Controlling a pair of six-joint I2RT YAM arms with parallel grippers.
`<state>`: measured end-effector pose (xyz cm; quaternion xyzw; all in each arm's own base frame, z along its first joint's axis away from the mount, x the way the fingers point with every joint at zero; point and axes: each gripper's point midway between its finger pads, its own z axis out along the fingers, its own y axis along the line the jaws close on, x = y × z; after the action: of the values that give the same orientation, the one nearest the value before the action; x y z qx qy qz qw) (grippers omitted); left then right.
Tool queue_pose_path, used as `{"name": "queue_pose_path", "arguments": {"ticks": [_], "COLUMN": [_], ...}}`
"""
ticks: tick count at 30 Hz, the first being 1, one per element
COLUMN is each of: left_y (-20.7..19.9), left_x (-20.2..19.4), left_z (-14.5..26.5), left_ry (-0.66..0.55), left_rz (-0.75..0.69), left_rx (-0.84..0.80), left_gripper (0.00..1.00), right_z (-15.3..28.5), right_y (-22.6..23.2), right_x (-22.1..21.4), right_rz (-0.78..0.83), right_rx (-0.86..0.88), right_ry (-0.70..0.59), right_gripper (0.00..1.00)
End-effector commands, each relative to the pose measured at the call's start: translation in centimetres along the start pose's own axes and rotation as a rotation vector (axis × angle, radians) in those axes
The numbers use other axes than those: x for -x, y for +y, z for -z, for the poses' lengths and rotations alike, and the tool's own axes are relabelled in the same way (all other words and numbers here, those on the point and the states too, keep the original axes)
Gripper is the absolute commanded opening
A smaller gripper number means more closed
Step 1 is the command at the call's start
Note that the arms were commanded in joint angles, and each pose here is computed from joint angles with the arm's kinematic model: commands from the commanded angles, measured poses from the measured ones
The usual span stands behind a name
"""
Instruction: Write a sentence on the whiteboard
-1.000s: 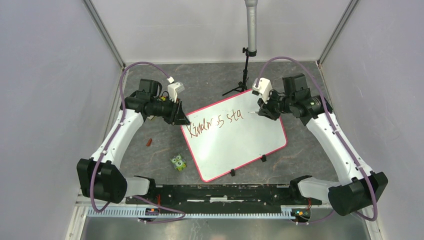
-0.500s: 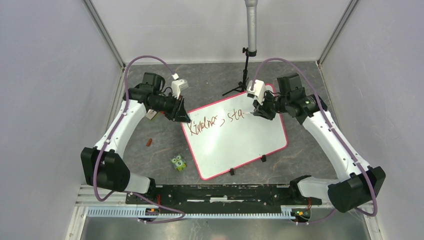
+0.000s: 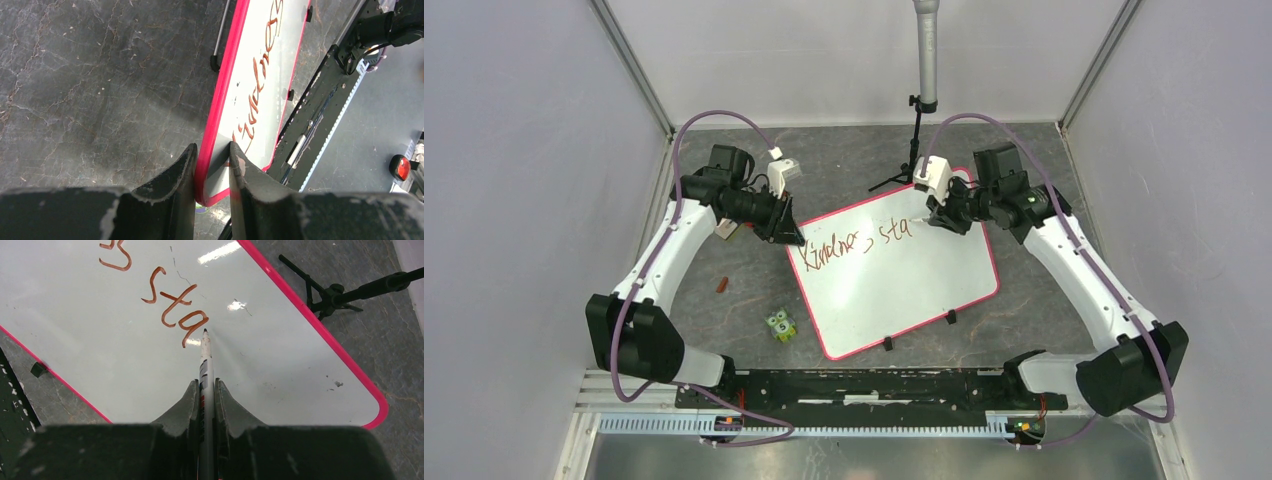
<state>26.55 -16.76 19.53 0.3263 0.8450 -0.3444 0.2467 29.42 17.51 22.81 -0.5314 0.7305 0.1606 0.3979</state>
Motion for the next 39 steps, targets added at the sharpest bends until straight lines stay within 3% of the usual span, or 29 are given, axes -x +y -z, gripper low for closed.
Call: {"name": "queue_pose_path", "arguments": {"ticks": [1, 21, 31, 39], "left_y": [1.1, 1.3, 1.5, 1.4], "left_x": [0.4, 0.0, 0.0, 0.0], "left_z": [0.4, 0.2, -0.2, -0.3], "left_ry": [0.006, 0.011, 0.010, 0.003], "left_rz": [-0.099, -0.095, -0.084, -0.077], "left_rx": [0.064, 0.069, 0.063, 0.054], "left_gripper": [0.02, 0.02, 0.02, 0.02], "right_z": [0.4, -0.6, 0.2, 0.2], "right_y": [-1.6, -2.4, -0.3, 0.1], "right_x": [2.2, -0.2, -2.8, -2.3], "right_rz": [0.045, 0.033, 0.039, 0.041], "right_rx": [-0.056, -0.092, -0.061, -0.036], "right_ry": [-0.049, 0.042, 0.099, 0.083], "right_gripper": [0.00, 0.00, 0.00, 0.00]}}
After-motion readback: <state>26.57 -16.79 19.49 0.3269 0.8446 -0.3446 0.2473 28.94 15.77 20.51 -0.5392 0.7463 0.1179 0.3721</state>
